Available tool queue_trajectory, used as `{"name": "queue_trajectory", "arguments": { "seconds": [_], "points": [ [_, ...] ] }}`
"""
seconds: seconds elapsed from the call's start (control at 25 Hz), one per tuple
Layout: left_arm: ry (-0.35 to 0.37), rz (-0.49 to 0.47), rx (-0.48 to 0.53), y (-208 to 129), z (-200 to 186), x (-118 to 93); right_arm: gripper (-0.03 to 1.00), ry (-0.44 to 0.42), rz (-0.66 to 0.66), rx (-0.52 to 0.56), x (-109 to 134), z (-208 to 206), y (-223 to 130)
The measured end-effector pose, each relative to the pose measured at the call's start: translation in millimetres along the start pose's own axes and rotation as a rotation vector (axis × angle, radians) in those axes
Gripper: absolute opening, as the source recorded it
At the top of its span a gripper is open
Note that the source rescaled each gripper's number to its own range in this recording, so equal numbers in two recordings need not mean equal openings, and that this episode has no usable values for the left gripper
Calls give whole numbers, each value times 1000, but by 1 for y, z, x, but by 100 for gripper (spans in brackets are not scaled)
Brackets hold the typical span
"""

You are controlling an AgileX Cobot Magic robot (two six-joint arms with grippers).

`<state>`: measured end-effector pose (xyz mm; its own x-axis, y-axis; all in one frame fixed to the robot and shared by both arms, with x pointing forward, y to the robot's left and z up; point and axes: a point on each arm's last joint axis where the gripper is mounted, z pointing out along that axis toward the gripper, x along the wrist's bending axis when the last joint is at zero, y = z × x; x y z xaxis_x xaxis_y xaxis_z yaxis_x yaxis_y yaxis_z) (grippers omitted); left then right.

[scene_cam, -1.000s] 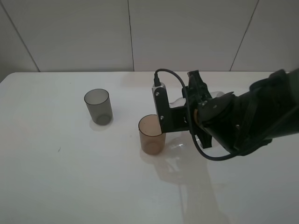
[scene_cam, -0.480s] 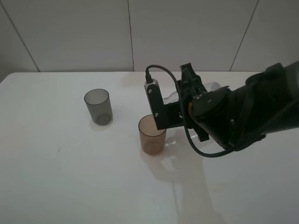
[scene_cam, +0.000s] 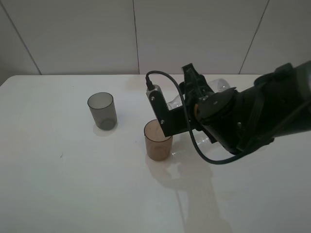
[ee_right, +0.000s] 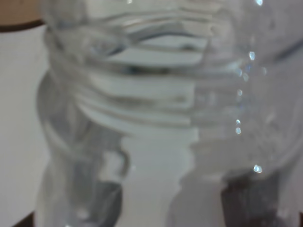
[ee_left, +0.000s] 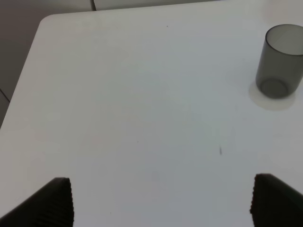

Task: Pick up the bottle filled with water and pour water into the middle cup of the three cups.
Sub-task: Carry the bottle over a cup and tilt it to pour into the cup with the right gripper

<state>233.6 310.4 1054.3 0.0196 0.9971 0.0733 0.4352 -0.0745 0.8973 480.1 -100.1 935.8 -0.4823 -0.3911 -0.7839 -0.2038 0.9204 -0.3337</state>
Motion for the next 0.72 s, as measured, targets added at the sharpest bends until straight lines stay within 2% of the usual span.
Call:
{"name": "queue_trajectory", "arguments": {
  "seconds": [0.36,0.72],
  "points": [
    [0,0,0,0,0,0,0,-3,-55,6,0,0,-1],
    [0,0,0,0,0,0,0,-30,-37,11,-11,0,1]
  ]
}}
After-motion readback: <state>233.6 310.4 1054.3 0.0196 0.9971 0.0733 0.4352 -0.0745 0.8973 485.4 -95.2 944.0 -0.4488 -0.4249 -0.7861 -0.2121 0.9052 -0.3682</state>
